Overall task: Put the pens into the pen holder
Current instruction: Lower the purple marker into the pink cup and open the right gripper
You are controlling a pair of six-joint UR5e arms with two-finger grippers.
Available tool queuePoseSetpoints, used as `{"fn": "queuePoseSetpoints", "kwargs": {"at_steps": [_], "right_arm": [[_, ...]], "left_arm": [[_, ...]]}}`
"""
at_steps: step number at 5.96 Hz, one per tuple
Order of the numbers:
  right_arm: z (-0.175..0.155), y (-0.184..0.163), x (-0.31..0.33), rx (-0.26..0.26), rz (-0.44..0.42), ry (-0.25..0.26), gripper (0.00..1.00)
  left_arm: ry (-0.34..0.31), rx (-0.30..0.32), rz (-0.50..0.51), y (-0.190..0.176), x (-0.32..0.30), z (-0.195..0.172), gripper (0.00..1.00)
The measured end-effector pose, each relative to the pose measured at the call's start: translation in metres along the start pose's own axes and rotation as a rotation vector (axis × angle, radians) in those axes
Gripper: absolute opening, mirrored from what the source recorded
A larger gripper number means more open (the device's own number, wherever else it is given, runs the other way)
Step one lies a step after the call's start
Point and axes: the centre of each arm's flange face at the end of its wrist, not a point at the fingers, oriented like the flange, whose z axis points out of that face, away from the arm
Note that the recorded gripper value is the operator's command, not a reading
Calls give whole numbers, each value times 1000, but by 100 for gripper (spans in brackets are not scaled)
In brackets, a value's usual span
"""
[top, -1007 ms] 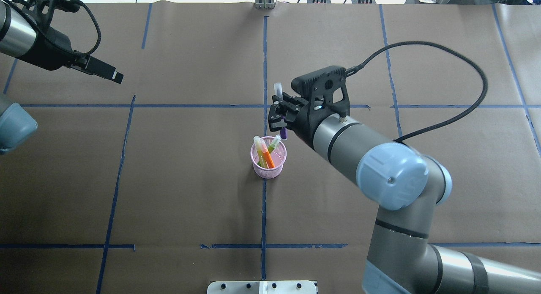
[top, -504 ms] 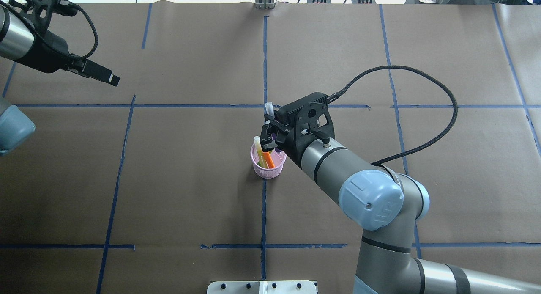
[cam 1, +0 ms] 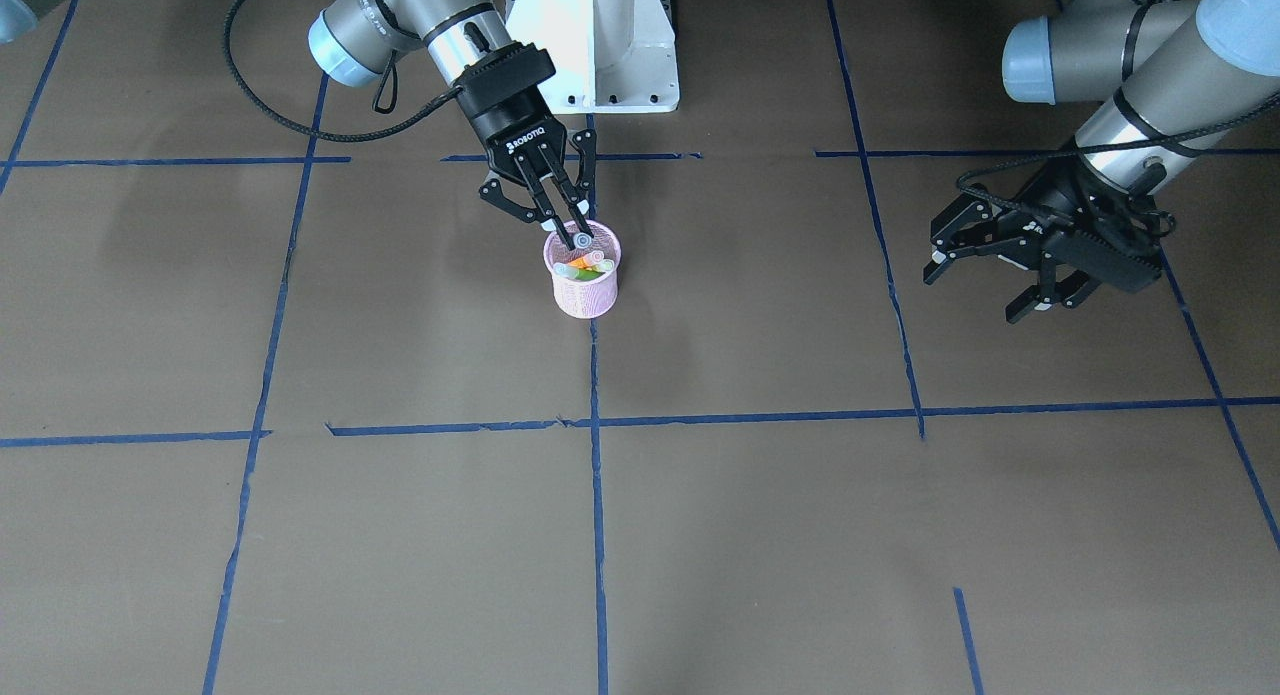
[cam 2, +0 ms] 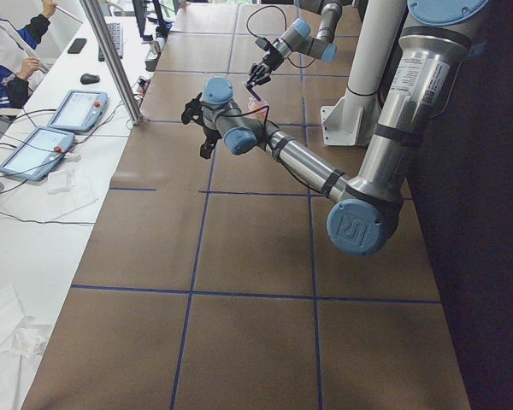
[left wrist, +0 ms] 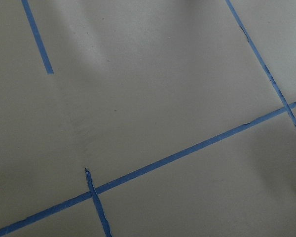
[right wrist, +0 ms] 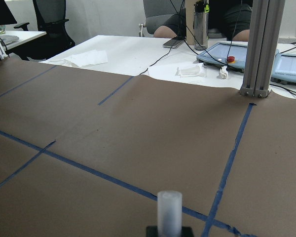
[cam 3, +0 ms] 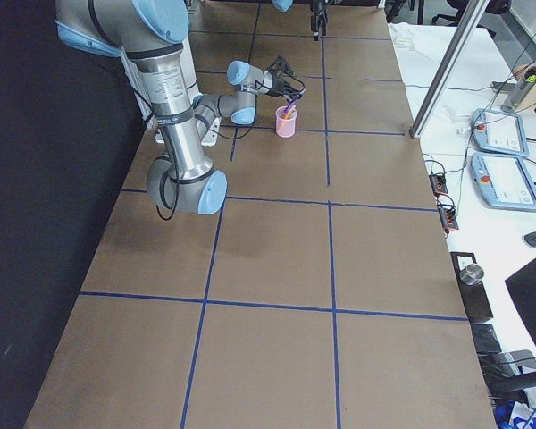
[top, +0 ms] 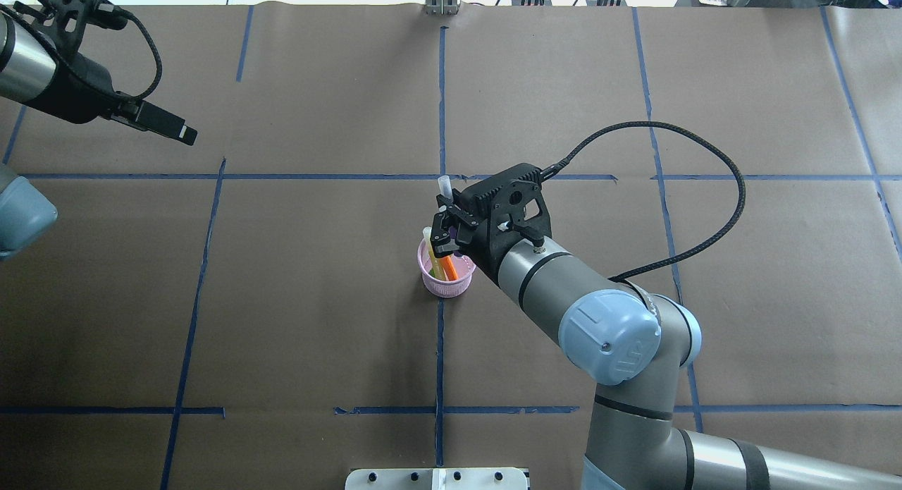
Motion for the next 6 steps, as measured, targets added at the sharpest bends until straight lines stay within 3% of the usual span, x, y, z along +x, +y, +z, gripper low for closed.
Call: {"fn": "queuePoseSetpoints", "kwargs": {"at_steps": [1,2,3,4,6], "right_arm": [[2,8,-3,-7,-5,3,2],[4,17,-6,-8,-11,13,14],[5,23,-9,-3,-15,24,75],[5,24,-12,2,-13,26,100],[4,23,-15,6,-11,24,100]], "left_arm": [[-1,-1,-1,0,-1,1,100],[-1,-3,-1,0,-1,2,100],[-2,-4,-2,0,-1,2,100],[-2,-4,-2,0,-2,2,100],[-3,-5,-2,1,-2,3,100]]}}
